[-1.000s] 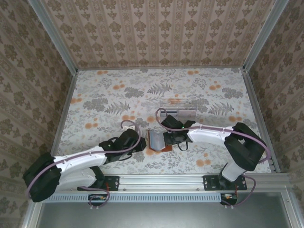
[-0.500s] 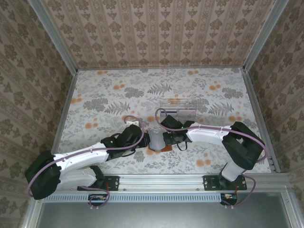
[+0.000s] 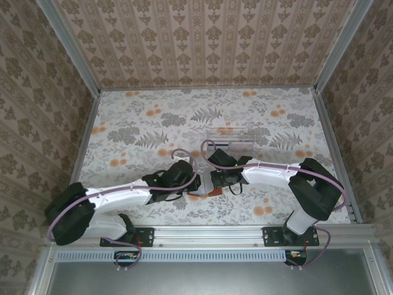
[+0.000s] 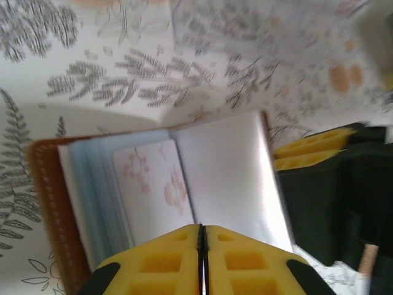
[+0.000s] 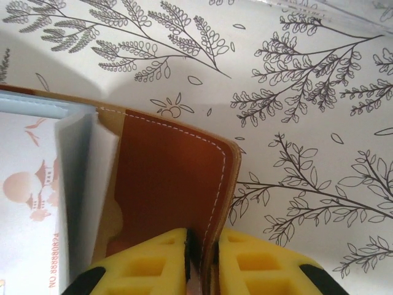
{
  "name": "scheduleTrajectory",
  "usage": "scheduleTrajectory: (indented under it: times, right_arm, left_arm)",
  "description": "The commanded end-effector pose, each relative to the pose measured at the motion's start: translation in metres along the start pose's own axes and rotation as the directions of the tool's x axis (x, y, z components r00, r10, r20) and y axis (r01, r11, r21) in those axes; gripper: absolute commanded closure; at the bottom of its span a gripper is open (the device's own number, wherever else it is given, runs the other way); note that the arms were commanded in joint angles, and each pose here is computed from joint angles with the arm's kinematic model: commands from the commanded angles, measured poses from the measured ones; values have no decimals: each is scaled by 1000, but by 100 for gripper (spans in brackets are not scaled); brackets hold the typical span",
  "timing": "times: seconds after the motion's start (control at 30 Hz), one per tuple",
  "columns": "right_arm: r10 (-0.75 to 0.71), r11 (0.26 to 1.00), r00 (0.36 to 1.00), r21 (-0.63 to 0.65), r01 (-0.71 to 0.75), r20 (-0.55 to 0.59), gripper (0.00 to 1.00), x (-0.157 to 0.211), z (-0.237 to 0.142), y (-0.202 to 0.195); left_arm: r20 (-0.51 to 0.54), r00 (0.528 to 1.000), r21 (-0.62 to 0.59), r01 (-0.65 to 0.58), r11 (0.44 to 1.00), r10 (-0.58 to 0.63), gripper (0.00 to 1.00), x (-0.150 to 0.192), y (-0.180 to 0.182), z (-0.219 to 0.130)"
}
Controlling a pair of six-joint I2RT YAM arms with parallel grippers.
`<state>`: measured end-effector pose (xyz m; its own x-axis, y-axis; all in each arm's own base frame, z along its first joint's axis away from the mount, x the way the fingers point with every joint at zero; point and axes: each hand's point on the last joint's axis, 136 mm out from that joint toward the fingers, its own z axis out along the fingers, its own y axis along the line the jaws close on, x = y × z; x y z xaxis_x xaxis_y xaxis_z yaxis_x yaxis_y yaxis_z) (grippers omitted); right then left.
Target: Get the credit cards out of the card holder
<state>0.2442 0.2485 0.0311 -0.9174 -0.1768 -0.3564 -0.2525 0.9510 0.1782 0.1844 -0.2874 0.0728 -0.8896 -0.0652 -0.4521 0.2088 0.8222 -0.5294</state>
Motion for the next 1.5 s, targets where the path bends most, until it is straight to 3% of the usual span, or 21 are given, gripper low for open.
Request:
scheduleTrajectory:
  times: [0.0,0.17,0.4,0.57,0.63,0.83,1.03,1.13,1.33,1.47]
  right_arm:
    - [21,1000,1000,-2,-21,13,80,-3,-11,-1]
    - [24,1000,999,-7,-24,37,77,-9,-23,0]
    - [67,996,986,-63,-58,154,74,-34,-63,5]
    - [106,976,983,-203,-74,149,88,-43,-72,31]
    - [120,964,982,-255,-80,146,94,-47,-74,40]
    - [147,953,981,-283,-106,128,95,-50,-69,46]
    - [178,967,969,-210,-141,170,80,-54,-76,29]
    - [189,971,953,-188,-145,237,63,-61,-94,19]
    - [184,965,953,-229,-128,241,63,-62,-102,25]
    - [200,944,962,-299,-138,185,73,-58,-91,40]
  left_arm:
    - [-14,1000,45,-13,999,14,90,1,-18,8]
    - [-32,999,16,-15,1000,16,90,6,-13,13]
    - [-51,999,-5,-14,1000,13,91,14,-7,19]
    - [-60,998,3,-25,1000,25,91,15,-11,23]
    - [-65,997,10,-32,999,33,95,16,-14,25]
    - [-81,996,32,-40,999,43,96,20,-20,30]
    - [-93,995,28,-37,999,39,96,22,-19,35]
    - [-99,994,25,-35,999,37,96,23,-18,37]
    - [-108,993,26,-36,999,38,96,24,-19,40]
    - [-115,993,29,-37,999,40,96,25,-20,41]
